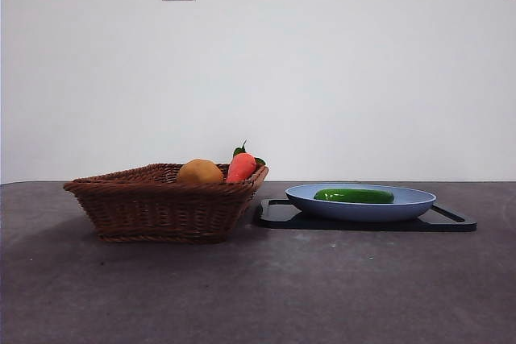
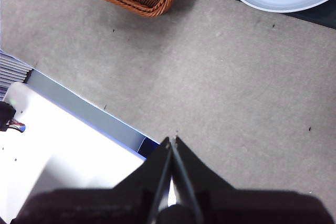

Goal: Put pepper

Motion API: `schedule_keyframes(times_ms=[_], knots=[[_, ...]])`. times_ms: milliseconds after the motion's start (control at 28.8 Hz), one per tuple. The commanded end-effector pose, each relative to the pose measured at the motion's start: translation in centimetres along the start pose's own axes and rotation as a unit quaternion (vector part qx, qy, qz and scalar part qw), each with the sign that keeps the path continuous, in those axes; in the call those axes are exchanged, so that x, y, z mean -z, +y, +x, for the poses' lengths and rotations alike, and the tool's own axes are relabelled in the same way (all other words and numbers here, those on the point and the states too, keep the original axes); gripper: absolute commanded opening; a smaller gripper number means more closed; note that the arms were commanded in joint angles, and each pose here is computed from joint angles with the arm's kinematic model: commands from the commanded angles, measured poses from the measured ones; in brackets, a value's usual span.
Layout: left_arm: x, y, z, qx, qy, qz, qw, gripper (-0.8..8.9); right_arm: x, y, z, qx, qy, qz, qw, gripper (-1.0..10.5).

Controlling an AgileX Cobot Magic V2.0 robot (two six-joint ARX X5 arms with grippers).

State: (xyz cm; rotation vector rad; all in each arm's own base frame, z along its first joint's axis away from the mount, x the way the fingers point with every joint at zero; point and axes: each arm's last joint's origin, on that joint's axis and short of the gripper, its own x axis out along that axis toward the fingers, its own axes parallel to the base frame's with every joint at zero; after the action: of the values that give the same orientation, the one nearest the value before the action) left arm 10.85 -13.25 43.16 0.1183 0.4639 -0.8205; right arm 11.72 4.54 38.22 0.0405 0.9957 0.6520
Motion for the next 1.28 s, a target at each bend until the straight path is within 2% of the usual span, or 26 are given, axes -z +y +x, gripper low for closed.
schedule_keyframes(times_ms=[35,104,173,243,312,486,555,694,763,902,1075,1283], knots=[[-0.5,-0.3,-0.2,0.01,-0.011,0.0,1.0,0.08,-0.2,0.2,-0.3,-0.001,0.003,-0.006,1.0,0.1],[-0.5,-0.1,-0.2,-0.008,-0.012,0.028,1.0,0.08,-0.2,0.2,-0.3,-0.001,0.003,-0.006,1.0,0.1],[-0.7,0.3,-0.4,-0.044,-0.022,0.028,0.998,0.08,-0.2,0.2,-0.3,-0.001,0.003,-0.006,1.0,0.1],[-1.2,1.3,-0.8,-0.104,-0.054,0.022,0.993,0.08,-0.2,0.2,-0.3,-0.002,0.003,-0.006,1.0,0.1],[-1.7,2.4,-1.4,-0.14,-0.084,0.027,0.986,0.08,-0.2,0.2,-0.3,-0.002,0.003,-0.006,1.0,0.1],[-1.2,5.1,-3.9,-0.179,-0.182,0.023,0.967,0.08,-0.2,0.2,-0.3,-0.001,0.003,-0.006,1.0,0.1],[-0.1,6.0,-4.8,-0.194,-0.228,0.027,0.954,0.08,-0.2,0.2,-0.3,-0.001,0.003,-0.006,1.0,0.1],[3.4,7.2,-6.0,-0.257,-0.295,0.035,0.92,0.08,-0.2,0.2,-0.3,-0.002,0.003,-0.006,1.0,0.1],[5.6,7.5,-6.3,-0.293,-0.316,0.038,0.901,0.08,-0.2,0.2,-0.3,-0.002,0.003,-0.006,1.0,0.1],[9.5,7.8,-6.2,-0.341,-0.329,0.038,0.88,0.08,-0.2,0.2,-0.2,-0.001,0.003,-0.006,1.0,0.1],[14.4,8.5,-4.4,-0.366,-0.316,0.017,0.875,0.08,-0.2,0.2,-0.3,-0.001,0.003,-0.006,1.0,0.1],[19.9,9.3,-1.9,-0.367,-0.296,-0.046,0.881,0.08,-0.2,0.2,-0.3,-0.001,0.003,-0.006,1.0,0.1]])
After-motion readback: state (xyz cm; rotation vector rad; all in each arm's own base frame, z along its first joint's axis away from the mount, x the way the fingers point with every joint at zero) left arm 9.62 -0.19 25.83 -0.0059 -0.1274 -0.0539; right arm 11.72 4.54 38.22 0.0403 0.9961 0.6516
